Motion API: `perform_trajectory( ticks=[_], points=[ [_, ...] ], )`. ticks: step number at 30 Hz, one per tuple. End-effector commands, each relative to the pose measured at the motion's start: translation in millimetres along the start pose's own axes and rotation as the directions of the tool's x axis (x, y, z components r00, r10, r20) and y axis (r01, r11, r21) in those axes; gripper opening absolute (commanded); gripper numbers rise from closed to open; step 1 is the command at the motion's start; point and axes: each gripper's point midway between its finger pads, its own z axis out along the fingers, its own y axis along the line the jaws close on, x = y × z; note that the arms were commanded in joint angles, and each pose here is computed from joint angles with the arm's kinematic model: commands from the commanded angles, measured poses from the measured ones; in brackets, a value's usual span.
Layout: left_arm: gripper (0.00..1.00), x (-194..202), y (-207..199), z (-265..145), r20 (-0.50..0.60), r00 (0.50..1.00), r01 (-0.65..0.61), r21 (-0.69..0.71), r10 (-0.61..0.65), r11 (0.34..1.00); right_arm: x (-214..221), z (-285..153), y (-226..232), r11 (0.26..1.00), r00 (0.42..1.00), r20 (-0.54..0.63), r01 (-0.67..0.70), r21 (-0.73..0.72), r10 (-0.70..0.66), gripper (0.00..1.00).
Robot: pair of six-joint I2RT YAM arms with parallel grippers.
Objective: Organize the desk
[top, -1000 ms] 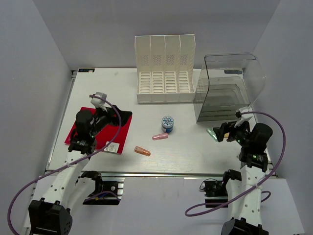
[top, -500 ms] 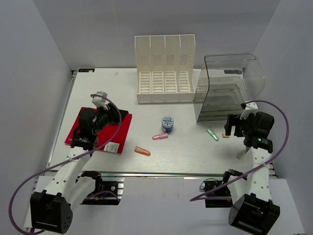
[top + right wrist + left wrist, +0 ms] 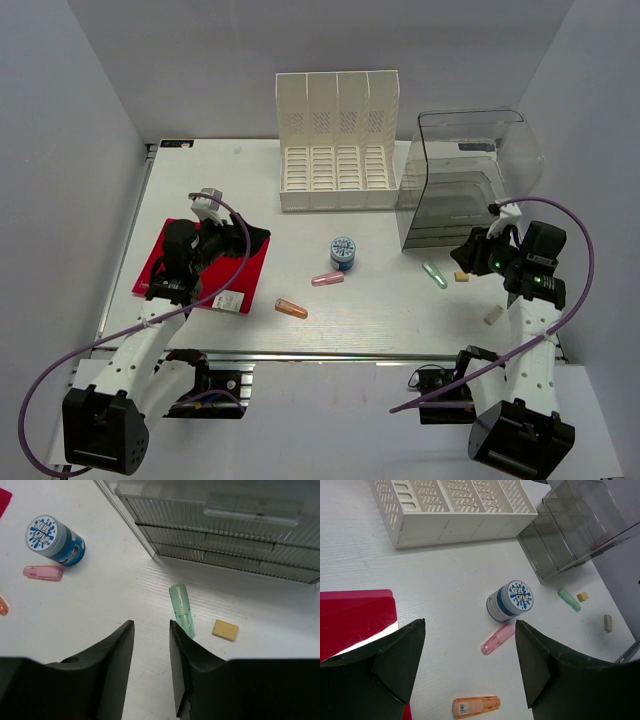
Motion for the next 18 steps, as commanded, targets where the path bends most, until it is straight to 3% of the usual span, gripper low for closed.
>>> perform_trajectory(
  ticks=[1, 5, 8, 11, 18],
  points=[
    [0.83, -13.7, -11.8, -4.1, 0.031, 0.999, -0.039, 0.042, 0.037, 0.998, -23.0, -5.0, 7.0, 0.999, 0.998, 0.047, -0.027, -0.027, 0.029, 0.38],
    [0.85, -13.5, -14.7, -4.8, 0.031, 0.998, -0.050, 0.059, 0.048, 0.997, -30.9, -3.9, -0.2, 0.998, 0.995, 0.072, -0.063, 0.003, 0.063, 0.40],
    [0.85, -13.8, -15.7, -5.0, 0.030, 0.998, -0.050, 0.064, 0.049, 0.997, -34.6, -2.5, -0.4, 0.995, 0.990, 0.097, -0.099, -0.005, 0.099, 0.52],
    [0.85, -14.4, -16.1, -5.2, 0.033, 0.998, -0.053, 0.065, 0.051, 0.996, -30.7, 1.4, -5.0, 0.991, 0.985, 0.105, -0.135, -0.003, 0.135, 0.58],
    [0.85, -14.2, -18.5, -6.0, 0.035, 0.998, -0.057, 0.079, 0.055, 0.995, -30.2, 10.9, -23.2, 0.969, 0.957, 0.164, -0.245, 0.011, 0.240, 0.60]
  ],
)
